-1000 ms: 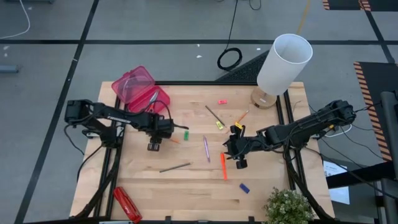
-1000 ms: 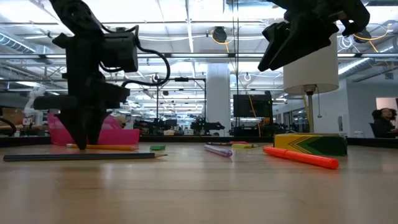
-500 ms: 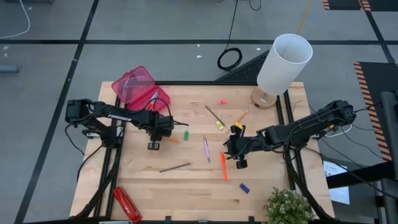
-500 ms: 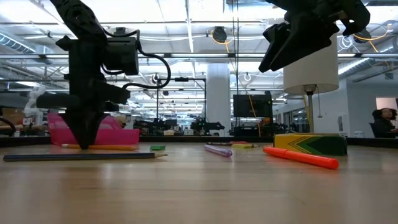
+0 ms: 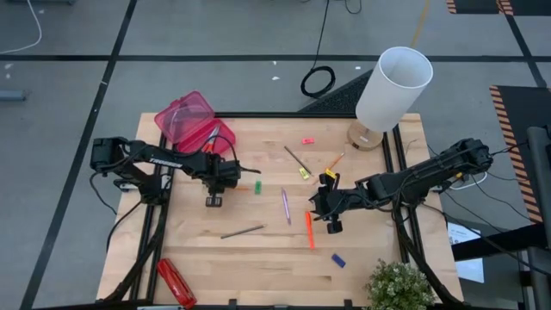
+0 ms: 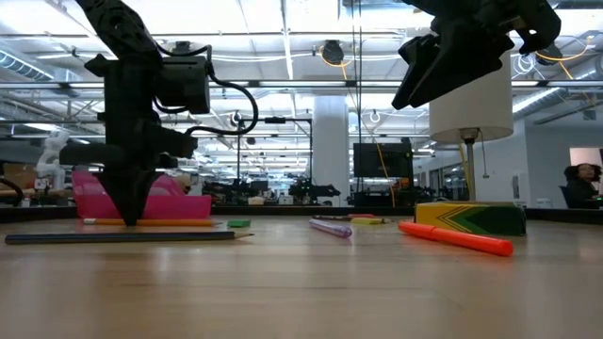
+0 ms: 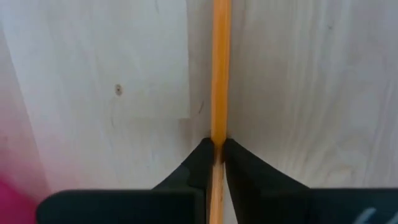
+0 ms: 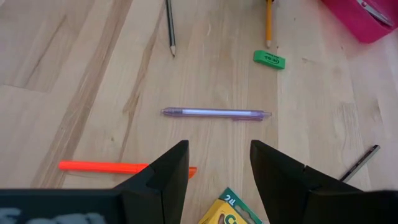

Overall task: Pack school essentials
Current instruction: Put the right yellow pencil into the pink supply box

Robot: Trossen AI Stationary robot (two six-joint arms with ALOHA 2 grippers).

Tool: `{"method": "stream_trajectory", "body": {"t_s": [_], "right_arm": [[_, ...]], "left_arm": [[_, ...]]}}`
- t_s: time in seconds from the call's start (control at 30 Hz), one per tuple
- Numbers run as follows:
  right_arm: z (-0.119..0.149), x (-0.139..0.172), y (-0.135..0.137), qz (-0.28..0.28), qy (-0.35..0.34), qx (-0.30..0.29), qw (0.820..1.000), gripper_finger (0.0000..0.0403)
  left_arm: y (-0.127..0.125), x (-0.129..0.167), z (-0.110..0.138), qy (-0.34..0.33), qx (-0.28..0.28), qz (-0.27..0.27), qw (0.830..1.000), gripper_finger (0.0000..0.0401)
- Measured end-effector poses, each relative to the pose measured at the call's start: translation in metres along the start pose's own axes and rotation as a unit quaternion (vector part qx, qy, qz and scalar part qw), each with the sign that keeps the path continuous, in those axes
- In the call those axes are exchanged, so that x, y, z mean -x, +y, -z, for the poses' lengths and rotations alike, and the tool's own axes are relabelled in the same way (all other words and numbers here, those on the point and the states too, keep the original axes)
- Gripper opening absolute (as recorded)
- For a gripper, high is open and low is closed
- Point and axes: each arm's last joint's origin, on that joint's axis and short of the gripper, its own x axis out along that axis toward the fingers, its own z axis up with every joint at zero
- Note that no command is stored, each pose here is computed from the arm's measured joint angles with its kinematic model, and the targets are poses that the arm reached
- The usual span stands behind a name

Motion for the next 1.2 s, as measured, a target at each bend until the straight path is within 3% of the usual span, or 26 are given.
{"method": "stream_trajectory", "body": {"t_s": [0.87, 1.2], "right_arm": [[0.002, 0.0, 0.0, 0.0, 0.01, -0.001, 1.0, 0.0164], [0.002, 0.0, 0.0, 0.0, 0.01, -0.001, 1.0, 0.0164]], "left_arm": [[-0.008, 0.004, 0.004, 0.009, 0.072, -0.001, 0.997, 0.0035], [-0.005, 0.022, 0.01, -0.016, 0.117, 0.0, 0.993, 0.0035]]}}
